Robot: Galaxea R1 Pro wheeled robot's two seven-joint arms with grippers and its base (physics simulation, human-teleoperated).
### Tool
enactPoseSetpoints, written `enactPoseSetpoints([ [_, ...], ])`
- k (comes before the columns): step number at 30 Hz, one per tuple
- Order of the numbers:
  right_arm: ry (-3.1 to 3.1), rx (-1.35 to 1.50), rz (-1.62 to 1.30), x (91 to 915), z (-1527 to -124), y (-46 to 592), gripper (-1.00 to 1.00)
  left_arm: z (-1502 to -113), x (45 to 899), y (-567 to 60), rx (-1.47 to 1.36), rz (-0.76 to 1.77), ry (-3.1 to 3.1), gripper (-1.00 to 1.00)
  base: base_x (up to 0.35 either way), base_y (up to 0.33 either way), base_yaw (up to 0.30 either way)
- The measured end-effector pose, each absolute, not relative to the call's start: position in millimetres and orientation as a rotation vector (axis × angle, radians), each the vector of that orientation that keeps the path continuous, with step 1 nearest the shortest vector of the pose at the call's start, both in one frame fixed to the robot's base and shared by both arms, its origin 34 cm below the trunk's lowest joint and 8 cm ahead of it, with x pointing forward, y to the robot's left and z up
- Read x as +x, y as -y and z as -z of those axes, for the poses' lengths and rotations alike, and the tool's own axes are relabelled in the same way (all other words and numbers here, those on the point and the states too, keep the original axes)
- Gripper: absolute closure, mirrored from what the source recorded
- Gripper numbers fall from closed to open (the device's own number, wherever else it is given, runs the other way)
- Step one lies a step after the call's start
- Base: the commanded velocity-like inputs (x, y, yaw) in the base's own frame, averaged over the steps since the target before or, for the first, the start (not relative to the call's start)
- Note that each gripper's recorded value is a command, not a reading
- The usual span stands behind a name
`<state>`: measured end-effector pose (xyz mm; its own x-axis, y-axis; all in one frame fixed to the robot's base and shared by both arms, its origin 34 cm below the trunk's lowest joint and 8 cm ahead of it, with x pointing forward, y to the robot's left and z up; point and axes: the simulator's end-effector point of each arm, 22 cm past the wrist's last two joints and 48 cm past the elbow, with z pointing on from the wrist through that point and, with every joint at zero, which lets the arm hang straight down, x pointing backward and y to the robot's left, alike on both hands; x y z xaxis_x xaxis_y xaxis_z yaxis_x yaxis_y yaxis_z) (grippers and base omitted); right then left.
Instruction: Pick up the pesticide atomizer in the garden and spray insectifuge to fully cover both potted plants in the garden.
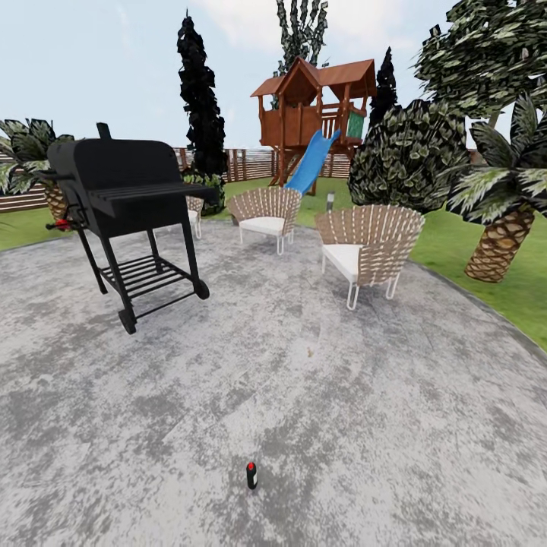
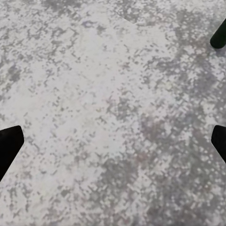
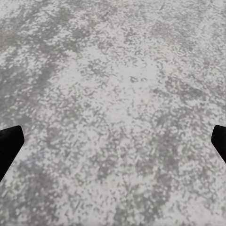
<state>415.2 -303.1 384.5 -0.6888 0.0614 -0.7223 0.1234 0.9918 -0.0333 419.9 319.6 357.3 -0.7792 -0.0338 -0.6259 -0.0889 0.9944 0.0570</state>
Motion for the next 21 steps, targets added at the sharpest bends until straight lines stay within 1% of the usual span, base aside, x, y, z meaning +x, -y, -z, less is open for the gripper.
enactPoseSetpoints([
  [21,-2.333,0.126,0.101,406.9,-340.2,303.1,-1.0,-313.3,411.8,-319.6,-0.085,-0.109,-2.463,-1.0,0.0,0.0,0.0],
])
